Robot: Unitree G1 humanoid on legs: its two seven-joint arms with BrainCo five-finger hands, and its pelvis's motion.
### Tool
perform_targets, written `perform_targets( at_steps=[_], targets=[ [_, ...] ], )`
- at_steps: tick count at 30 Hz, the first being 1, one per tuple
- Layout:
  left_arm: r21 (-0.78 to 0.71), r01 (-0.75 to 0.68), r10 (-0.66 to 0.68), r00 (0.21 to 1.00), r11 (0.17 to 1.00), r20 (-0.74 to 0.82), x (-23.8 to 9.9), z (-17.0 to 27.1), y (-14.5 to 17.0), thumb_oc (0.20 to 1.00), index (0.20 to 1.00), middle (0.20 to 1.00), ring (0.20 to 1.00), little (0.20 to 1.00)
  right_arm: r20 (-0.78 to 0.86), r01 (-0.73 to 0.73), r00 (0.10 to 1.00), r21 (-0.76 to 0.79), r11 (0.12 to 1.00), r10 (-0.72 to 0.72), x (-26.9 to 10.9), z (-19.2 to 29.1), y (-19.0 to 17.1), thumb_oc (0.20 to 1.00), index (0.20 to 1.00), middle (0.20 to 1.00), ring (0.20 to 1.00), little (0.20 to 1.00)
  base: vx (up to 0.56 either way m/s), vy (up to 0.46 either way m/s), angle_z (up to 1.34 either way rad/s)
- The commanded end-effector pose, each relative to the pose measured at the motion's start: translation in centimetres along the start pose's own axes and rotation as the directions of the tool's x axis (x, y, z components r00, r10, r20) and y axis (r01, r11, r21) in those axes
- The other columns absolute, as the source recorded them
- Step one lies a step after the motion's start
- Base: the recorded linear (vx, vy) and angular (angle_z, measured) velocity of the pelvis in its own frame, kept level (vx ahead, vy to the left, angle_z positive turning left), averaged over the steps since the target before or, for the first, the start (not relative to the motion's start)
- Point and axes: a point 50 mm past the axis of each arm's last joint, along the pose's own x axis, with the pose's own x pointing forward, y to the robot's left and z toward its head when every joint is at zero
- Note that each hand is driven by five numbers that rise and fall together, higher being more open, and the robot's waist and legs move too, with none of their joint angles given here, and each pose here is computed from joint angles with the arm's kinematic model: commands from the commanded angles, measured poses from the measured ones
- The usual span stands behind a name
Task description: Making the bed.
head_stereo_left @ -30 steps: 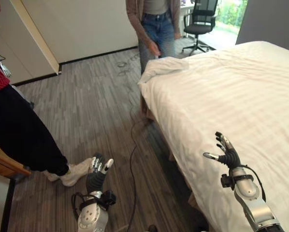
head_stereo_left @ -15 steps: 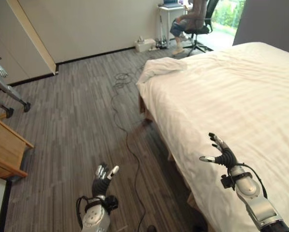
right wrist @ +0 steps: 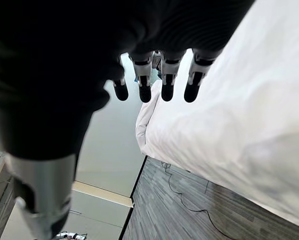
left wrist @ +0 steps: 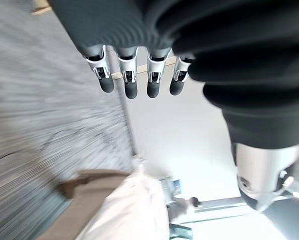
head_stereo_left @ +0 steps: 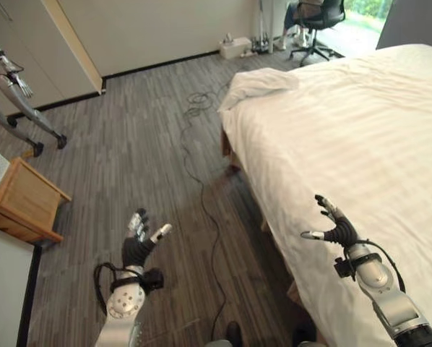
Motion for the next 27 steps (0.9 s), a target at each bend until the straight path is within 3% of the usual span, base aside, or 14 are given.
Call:
perform_targets(
  at_steps=[1,8,16,27],
  targets=[
    [0.016,-0.077,0.068,0.940,0.997,0.334,2.0,6.5,1.8,1.000,1.000,1.000,1.000,1.000,0.212,0.095,0.971,0.064,0.993,-0.106,1.9,4.1,-2.5,1.000,1.000,1.000,1.000,1.000,-0.04,-0.271,0.62],
    [0.019,-0.065,0.056,0.952,0.998,0.301,1.1,5.8,1.6,1.000,1.000,1.000,1.000,1.000,0.219,0.065,0.972,0.072,0.995,-0.079,2.2,4.5,-1.8,1.000,1.000,1.000,1.000,1.000,0.18,0.022,0.28],
    [0.046,0.064,-0.075,0.949,0.997,0.307,2.2,6.5,-0.7,1.000,1.000,1.000,1.000,1.000,0.230,-0.009,0.973,0.090,0.996,-0.012,3.4,5.1,1.6,1.000,1.000,1.000,1.000,1.000,0.30,0.081,-0.13],
    [0.022,0.128,-0.129,0.946,0.992,0.298,2.5,6.6,-1.4,1.000,1.000,1.000,1.000,1.000,0.225,0.044,0.971,0.165,0.985,-0.081,3.2,5.2,1.0,1.000,1.000,1.000,1.000,1.000,0.26,-0.038,0.34]
  ],
)
